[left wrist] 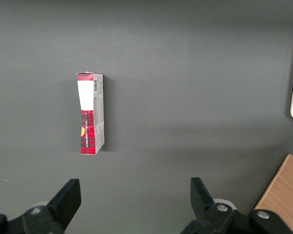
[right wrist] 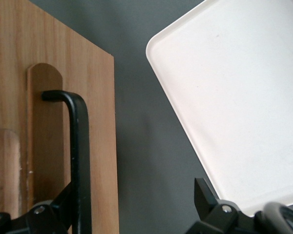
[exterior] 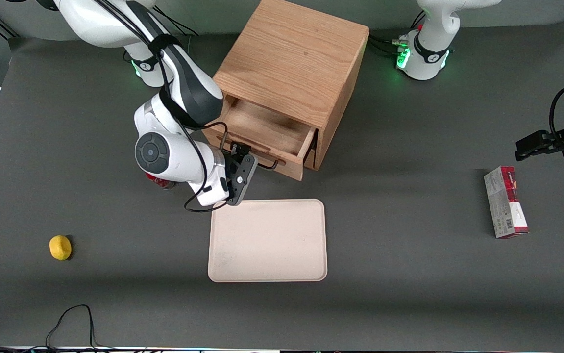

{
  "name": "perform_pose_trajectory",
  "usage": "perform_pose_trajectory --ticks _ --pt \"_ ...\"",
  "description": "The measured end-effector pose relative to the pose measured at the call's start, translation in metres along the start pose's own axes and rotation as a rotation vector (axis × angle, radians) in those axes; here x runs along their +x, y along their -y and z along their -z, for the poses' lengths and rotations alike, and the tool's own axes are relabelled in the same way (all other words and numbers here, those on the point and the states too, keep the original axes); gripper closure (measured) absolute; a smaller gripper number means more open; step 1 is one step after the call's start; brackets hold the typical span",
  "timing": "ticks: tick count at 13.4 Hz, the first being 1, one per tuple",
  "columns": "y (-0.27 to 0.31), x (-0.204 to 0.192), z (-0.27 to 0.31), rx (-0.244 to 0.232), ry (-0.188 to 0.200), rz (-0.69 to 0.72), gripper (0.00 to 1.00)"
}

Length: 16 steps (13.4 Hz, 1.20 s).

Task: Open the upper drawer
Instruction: 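Pull the handle with the right gripper, sliding the upper drawer out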

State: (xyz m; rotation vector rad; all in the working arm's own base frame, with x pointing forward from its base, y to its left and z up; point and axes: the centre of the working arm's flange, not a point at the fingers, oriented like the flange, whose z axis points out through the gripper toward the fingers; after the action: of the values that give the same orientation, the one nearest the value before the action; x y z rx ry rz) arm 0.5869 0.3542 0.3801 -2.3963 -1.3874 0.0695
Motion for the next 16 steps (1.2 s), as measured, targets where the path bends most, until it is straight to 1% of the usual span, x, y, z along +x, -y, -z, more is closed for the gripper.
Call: perform_pose_trajectory --ticks 4,13,16 --pt "-0.02 0.001 0.003 -0.005 -0.018 -0.019 0.0" --pt "-0.045 0.007 0.006 -0.014 -0.047 -0.016 0.0" --pt "-0.058 0.006 0.013 -0.023 -0.065 -0.028 0.0"
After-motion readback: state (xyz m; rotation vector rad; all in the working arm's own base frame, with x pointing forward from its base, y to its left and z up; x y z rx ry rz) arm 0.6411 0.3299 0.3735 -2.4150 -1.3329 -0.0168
